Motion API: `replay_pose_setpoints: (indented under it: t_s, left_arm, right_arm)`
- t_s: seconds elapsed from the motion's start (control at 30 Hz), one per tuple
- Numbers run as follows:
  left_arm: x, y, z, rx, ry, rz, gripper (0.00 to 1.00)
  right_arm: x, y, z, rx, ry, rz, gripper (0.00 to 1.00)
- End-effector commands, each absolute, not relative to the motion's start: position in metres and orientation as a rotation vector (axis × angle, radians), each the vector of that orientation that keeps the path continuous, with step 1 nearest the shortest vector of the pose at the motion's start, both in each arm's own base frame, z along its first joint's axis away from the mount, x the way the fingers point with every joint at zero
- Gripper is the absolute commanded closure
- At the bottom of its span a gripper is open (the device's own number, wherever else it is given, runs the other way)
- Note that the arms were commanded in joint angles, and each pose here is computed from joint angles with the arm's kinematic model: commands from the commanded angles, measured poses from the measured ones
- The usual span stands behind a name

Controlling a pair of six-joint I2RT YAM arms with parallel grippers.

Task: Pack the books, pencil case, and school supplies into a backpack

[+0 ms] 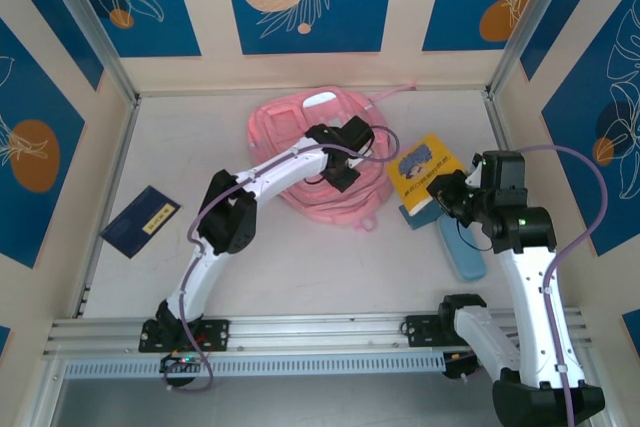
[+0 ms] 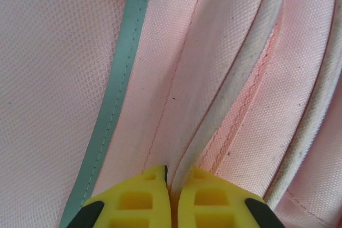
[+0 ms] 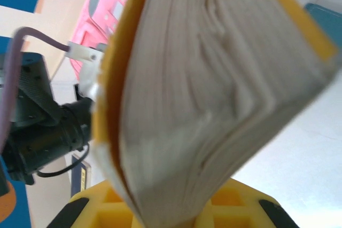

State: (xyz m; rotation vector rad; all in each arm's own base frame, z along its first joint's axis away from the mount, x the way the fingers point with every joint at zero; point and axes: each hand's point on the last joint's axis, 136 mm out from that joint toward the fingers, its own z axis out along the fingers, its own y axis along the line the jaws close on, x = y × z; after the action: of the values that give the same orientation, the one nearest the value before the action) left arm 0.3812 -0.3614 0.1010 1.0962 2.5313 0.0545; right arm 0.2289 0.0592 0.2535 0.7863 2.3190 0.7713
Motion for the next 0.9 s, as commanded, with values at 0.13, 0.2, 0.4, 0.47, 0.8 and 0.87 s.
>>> replay_pose_setpoints:
  t_s: [0.13, 0.2, 0.4, 0.47, 0.8, 0.87]
  left_arm:
    - [0.387, -0.361, 0.225, 0.804, 2.384, -0.209, 1.00]
    - [0.389, -0.358, 0.249, 0.730, 2.346, -0.258, 1.00]
    - [0.399, -0.340, 0.302, 0.519, 2.269, -0.347, 1.00]
    - [0.397, -0.340, 0.314, 0.495, 2.254, -0.410, 1.00]
    - [0.391, -0.345, 0.344, 0.465, 2.202, -0.569, 1.00]
    - [0.392, -0.344, 0.347, 0.459, 2.197, -0.577, 1.00]
  right_arm:
    - [0.213, 0.055, 0.285, 0.622, 2.334, 0.688, 0.93]
    - [0.208, 0.057, 0.287, 0.605, 2.339, 0.701, 0.93]
    - [0.201, 0.081, 0.303, 0.530, 2.307, 0.893, 0.93]
    - [0.201, 0.094, 0.307, 0.496, 2.285, 1.013, 0.93]
    - [0.246, 0.130, 0.291, 0.560, 2.158, 1.372, 0.93]
    - [0.254, 0.134, 0.278, 0.600, 2.169, 1.344, 0.93]
